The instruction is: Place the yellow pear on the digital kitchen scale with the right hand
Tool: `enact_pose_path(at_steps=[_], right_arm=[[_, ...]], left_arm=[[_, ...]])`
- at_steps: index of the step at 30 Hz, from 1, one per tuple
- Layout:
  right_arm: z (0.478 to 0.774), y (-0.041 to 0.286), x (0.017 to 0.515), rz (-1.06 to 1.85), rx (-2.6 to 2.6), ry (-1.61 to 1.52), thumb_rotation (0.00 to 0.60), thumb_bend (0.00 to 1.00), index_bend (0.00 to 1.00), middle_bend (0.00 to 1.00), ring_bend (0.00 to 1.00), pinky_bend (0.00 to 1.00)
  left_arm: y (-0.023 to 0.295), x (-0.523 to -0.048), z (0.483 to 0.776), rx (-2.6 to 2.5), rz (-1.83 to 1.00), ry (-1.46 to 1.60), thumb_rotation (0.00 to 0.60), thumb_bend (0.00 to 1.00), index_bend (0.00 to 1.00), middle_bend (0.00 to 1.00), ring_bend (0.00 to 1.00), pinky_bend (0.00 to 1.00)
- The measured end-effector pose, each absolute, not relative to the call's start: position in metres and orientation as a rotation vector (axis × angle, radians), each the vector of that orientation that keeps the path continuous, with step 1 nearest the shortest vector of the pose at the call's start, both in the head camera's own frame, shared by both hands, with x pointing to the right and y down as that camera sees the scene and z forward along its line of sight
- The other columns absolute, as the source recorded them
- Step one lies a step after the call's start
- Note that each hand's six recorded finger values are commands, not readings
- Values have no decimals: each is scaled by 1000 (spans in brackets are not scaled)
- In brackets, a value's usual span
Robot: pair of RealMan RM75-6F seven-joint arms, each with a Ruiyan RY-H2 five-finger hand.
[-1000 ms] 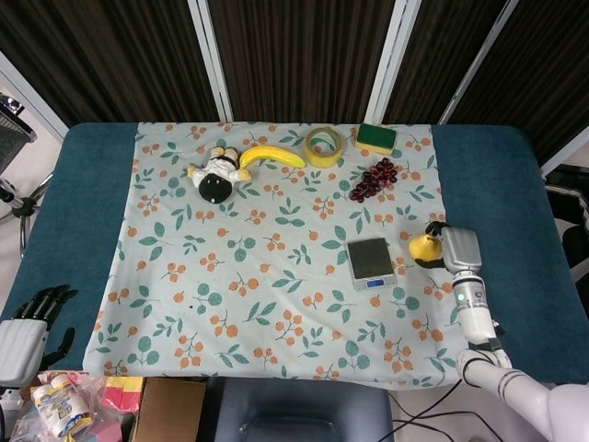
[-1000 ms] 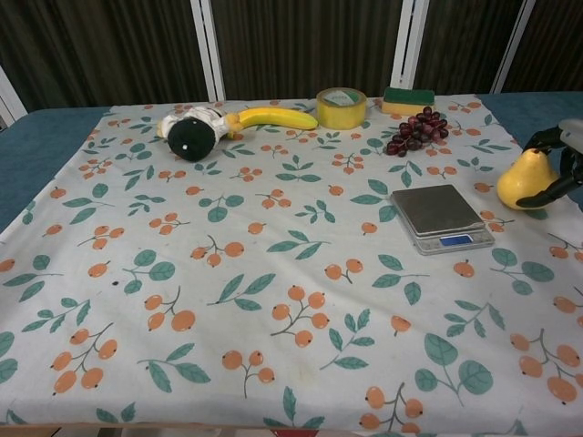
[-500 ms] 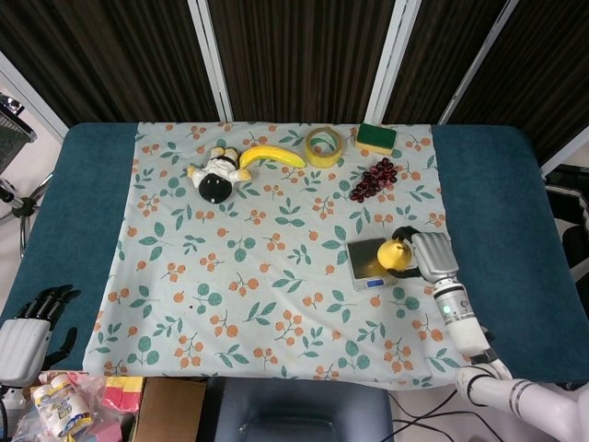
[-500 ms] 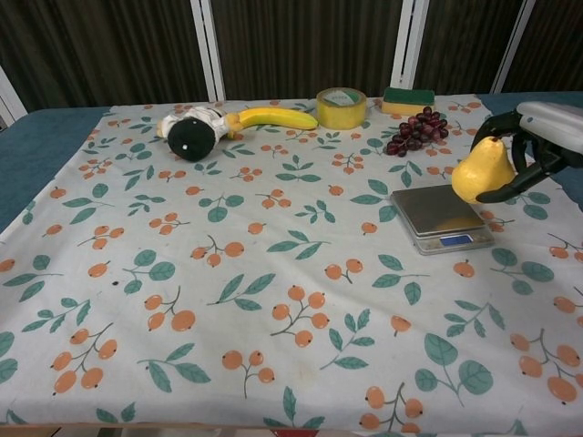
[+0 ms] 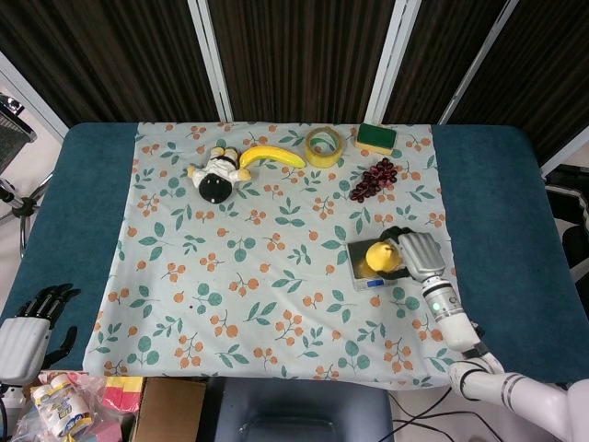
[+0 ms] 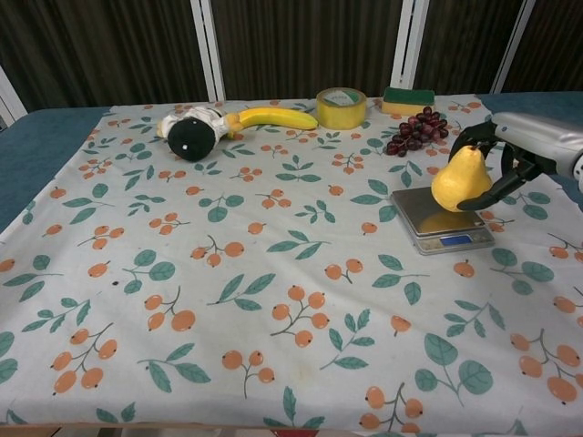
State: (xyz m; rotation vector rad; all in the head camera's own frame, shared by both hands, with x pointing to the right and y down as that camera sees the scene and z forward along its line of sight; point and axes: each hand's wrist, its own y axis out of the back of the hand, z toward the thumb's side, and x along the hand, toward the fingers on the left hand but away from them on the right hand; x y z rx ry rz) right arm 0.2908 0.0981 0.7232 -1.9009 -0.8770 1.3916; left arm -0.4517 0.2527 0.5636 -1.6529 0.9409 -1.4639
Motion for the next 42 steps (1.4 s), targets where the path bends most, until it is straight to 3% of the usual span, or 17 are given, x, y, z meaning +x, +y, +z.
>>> enact_pose_path(at_steps=[15, 24, 31, 35, 42], right_arm=[[714, 97, 299, 1365, -1926, -902, 600, 239, 124, 128, 99, 371], [654, 107, 334, 1303, -1893, -992, 600, 238, 76, 116, 60, 333], [591, 154, 399, 1424, -1678, -1059, 600, 239, 77, 46, 0, 251], [580, 183, 423, 1516, -1570, -1099, 600, 238, 48, 22, 0, 250], [583, 195, 423, 1558, -1567, -1046, 600, 238, 0, 0, 0, 252]], left_arm=[[257, -453, 561, -1651, -1466, 941, 600, 446, 218, 155, 145, 327], [258, -453, 563, -1640, -1476, 932, 600, 446, 218, 155, 145, 326], [255, -456, 567, -1622, -1507, 933, 600, 447, 218, 156, 145, 327], [254, -456, 567, -1615, -1517, 939, 600, 447, 220, 156, 145, 328], [255, -456, 566, -1611, -1521, 941, 600, 446, 221, 157, 145, 329]])
